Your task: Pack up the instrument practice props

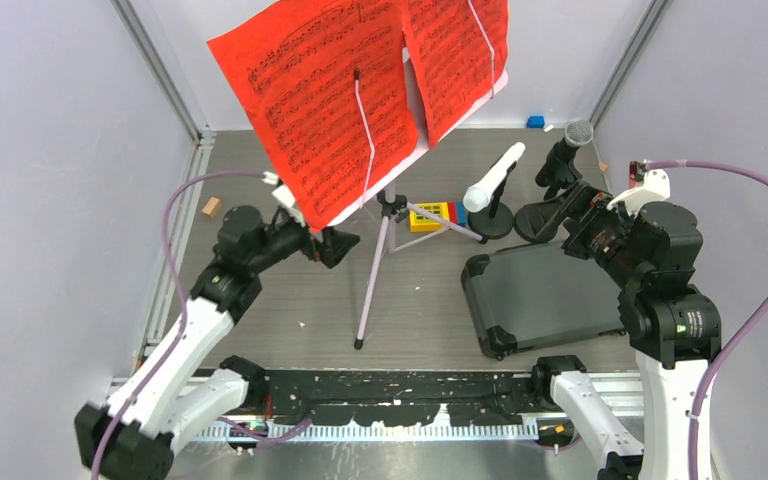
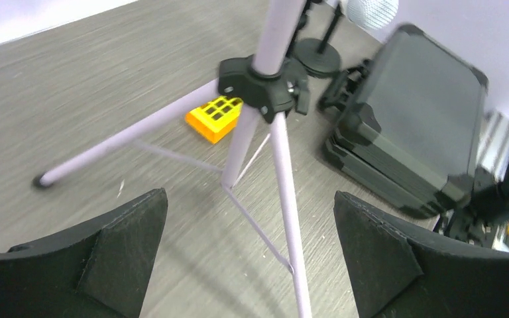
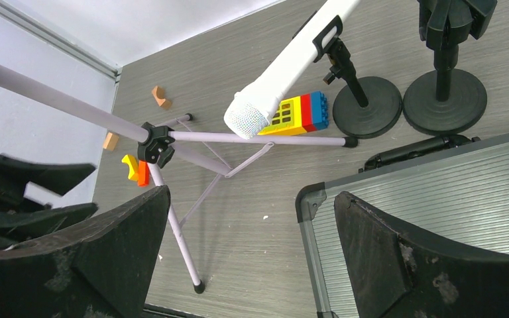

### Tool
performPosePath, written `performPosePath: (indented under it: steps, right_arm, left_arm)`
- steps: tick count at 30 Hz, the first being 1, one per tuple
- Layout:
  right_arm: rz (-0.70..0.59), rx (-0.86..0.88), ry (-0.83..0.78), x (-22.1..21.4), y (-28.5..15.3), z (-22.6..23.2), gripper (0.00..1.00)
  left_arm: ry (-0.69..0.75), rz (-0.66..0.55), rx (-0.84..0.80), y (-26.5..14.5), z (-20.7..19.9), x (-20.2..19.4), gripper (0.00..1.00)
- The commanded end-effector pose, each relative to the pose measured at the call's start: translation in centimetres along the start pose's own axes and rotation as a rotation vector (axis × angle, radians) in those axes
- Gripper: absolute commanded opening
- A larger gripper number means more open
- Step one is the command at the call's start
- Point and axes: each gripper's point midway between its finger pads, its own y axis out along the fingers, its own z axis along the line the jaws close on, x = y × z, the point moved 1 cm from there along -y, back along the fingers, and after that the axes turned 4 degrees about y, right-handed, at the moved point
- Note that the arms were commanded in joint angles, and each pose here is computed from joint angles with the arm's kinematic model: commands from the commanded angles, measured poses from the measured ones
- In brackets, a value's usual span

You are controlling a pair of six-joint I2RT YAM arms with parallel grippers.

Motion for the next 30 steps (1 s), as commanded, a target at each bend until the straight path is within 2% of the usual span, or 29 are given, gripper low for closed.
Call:
performPosePath:
  steps: [1, 7, 10, 13, 17, 22, 27, 30]
  right_arm:
    - [-0.053, 0.030, -0.015, 1.8, 0.2, 1.1, 1.00]
    - [-0.082, 0.039, -0.012, 2.8, 0.5, 1.5, 1.00]
    - [-0.092, 0.033, -0.013, 3.3, 0.7, 1.6, 1.00]
    - [-0.098, 0.034, -0.016, 4.0, 0.9, 1.9, 1.00]
    - [-0.105, 0.040, -0.023, 4.6, 0.9, 2.3, 1.00]
    - [-0.102, 0.057, -0.023, 4.7, 1.0, 2.7, 1.00]
    - [-0.014, 0.239, -0.057, 4.2, 0.6, 6.1, 0.91]
    - [-0.024, 0.278, -0.050, 5.2, 0.1, 7.4, 0.90]
  left_arm:
    - [-0.175, -0.024, 0.298, -5.6, 1.3, 0.4, 1.00]
    - [-0.243, -0.151, 0.518, -14.6, 0.0, 3.1, 1.00]
    - [-0.212, -0.239, 0.538, -18.2, -1.4, 6.1, 1.00]
    - [-0.181, -0.294, 0.492, -20.5, -3.5, 9.8, 0.97]
    - [-0.136, -0.338, 0.349, -21.4, -6.7, 14.7, 0.96]
    - [-0.101, -0.417, 0.233, -21.8, -9.0, 20.3, 0.84]
    - [-0.089, -0.443, 0.155, -20.1, -9.5, 23.1, 0.82]
    - [-0.087, -0.446, 0.114, -18.9, -9.6, 24.1, 0.82]
